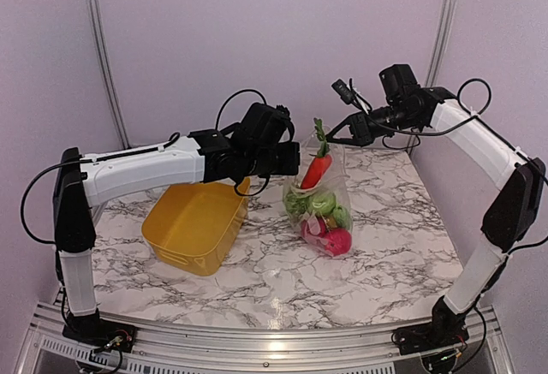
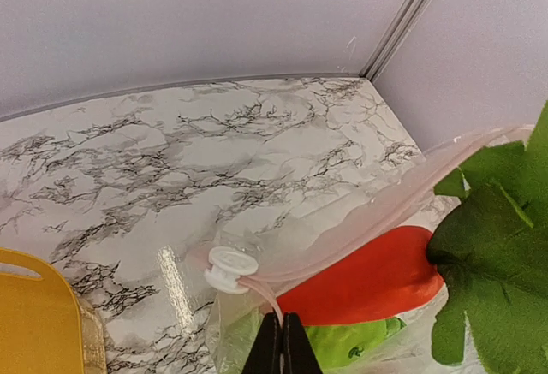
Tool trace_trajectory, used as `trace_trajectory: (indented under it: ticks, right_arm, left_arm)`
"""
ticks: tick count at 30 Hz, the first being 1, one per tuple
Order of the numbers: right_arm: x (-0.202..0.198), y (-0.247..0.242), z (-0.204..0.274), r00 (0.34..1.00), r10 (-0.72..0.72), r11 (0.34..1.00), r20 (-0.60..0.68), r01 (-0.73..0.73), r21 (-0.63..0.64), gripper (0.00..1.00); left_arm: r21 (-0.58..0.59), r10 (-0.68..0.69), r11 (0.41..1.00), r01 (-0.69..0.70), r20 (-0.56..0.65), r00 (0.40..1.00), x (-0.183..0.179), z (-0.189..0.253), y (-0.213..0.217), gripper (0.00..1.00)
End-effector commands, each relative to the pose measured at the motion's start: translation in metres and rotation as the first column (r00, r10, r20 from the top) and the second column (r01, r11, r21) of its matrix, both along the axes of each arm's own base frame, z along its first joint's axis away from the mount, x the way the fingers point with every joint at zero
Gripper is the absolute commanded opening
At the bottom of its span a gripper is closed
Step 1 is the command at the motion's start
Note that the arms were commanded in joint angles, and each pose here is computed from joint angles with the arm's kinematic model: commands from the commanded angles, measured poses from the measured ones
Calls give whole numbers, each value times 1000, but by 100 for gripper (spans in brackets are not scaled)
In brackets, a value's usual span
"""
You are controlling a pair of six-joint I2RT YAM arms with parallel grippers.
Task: Place the food in the zip-top bag and seal the zipper
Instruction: Pass from the right arm to the left, then pass from the left arm to the right
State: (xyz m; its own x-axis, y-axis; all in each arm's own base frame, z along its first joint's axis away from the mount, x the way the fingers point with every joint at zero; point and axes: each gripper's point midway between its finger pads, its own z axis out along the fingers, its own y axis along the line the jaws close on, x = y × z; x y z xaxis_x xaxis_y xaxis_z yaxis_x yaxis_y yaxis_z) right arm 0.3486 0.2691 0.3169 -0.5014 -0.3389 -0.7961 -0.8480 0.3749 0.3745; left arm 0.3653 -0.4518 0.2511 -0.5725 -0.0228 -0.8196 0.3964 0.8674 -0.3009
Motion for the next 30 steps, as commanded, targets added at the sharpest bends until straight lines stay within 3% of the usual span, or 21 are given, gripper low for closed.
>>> trace_trajectory:
  ticks: [1, 4, 6, 11, 15, 18, 27, 30]
  right_arm:
    - [23, -13, 18, 987, -95, 991, 133, 106, -77, 7]
    - [43, -41, 44, 946, -193, 961, 261, 235, -142, 26]
    - [37, -53, 68, 907, -208, 952, 367, 274, -139, 31]
    - [-35, -17, 86, 870, 12, 984, 493, 76, -159, 35]
    - [-101, 24, 56, 863, 246, 963, 440, -166, -213, 32]
    - [-129, 38, 30, 846, 329, 934, 419, -226, -276, 31]
    - [-90, 37, -4, 868, 208, 915, 451, -9, -404, 34]
    - [-87, 45, -7, 875, 211, 919, 435, -26, -394, 34]
  left_arm:
    - [-39, 21, 999, -21, -7, 1000, 1, 15, 6, 0]
    - [-135, 72, 989, -67, 32, 997, 0, 48, 18, 0]
    - [-201, 94, 976, -82, 48, 994, 0, 67, 22, 0]
    - [-326, 130, 938, -120, 10, 991, -1, 85, 23, 0]
    - [-435, 161, 884, -169, -55, 985, -1, 85, 23, 0]
    - [-498, 186, 842, -207, -92, 978, -1, 85, 26, 0]
    - [-556, 229, 787, -267, -139, 964, -2, 81, 33, 0]
    - [-560, 228, 784, -267, -139, 964, -5, 83, 33, 0]
